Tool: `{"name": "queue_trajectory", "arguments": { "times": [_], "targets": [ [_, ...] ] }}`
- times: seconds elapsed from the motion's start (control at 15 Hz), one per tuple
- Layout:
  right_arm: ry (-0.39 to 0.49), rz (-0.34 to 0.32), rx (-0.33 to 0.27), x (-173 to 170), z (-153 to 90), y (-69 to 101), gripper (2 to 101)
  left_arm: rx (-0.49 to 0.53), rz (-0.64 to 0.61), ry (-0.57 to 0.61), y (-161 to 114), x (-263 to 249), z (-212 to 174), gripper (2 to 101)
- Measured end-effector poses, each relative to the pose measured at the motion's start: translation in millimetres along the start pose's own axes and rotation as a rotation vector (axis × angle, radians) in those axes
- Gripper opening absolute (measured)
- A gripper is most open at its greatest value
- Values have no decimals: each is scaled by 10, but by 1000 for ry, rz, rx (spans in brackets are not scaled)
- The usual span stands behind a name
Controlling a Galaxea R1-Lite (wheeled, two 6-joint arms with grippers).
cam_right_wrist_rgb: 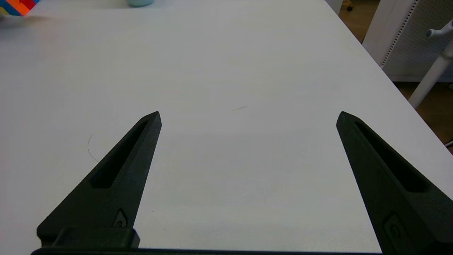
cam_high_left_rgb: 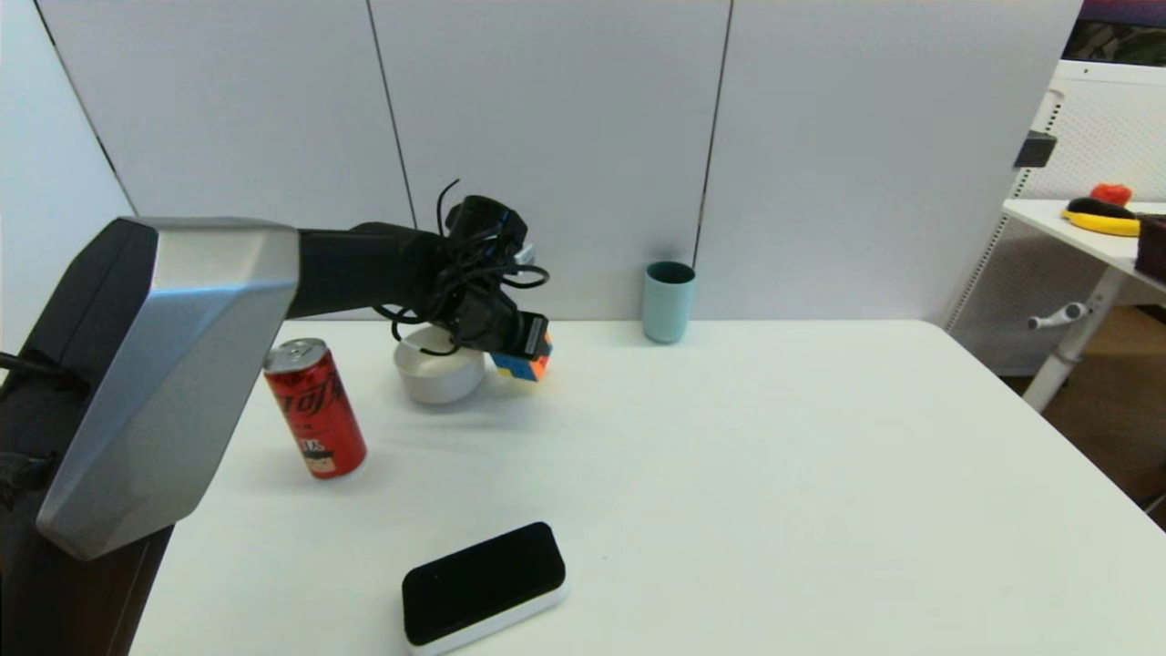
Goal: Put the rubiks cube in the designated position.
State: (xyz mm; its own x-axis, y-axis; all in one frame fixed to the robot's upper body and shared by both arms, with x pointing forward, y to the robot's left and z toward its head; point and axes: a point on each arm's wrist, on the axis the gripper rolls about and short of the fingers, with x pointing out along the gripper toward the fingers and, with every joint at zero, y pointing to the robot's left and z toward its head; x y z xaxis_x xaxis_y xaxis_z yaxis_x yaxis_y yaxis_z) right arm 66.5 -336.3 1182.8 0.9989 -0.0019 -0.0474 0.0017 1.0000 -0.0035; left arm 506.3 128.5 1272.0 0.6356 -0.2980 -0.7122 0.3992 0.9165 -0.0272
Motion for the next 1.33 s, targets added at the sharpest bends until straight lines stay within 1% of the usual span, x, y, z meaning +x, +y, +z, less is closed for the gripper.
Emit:
{"name": "queue_trajectory", "arguments": {
  "times": [0.13,0.33,0.67,1.0,1.2,1.33],
  "targets": [
    [0,0,0,0,0,0,980,-1,1,2,0,9,-4,694],
    [0,0,0,0,0,0,980,-2,1,5,0,21,-10,784],
    [0,0,-1,0,0,0,980,5,0,-23,-1,-107,47,873],
    [0,0,0,0,0,0,980,15,-14,-142,-21,-712,249,923],
    [0,0,0,0,0,0,980,29,-30,-218,-76,-1269,297,941],
    [0,0,0,0,0,0,980,51,-34,-254,-75,-1711,211,950]
  ]
}}
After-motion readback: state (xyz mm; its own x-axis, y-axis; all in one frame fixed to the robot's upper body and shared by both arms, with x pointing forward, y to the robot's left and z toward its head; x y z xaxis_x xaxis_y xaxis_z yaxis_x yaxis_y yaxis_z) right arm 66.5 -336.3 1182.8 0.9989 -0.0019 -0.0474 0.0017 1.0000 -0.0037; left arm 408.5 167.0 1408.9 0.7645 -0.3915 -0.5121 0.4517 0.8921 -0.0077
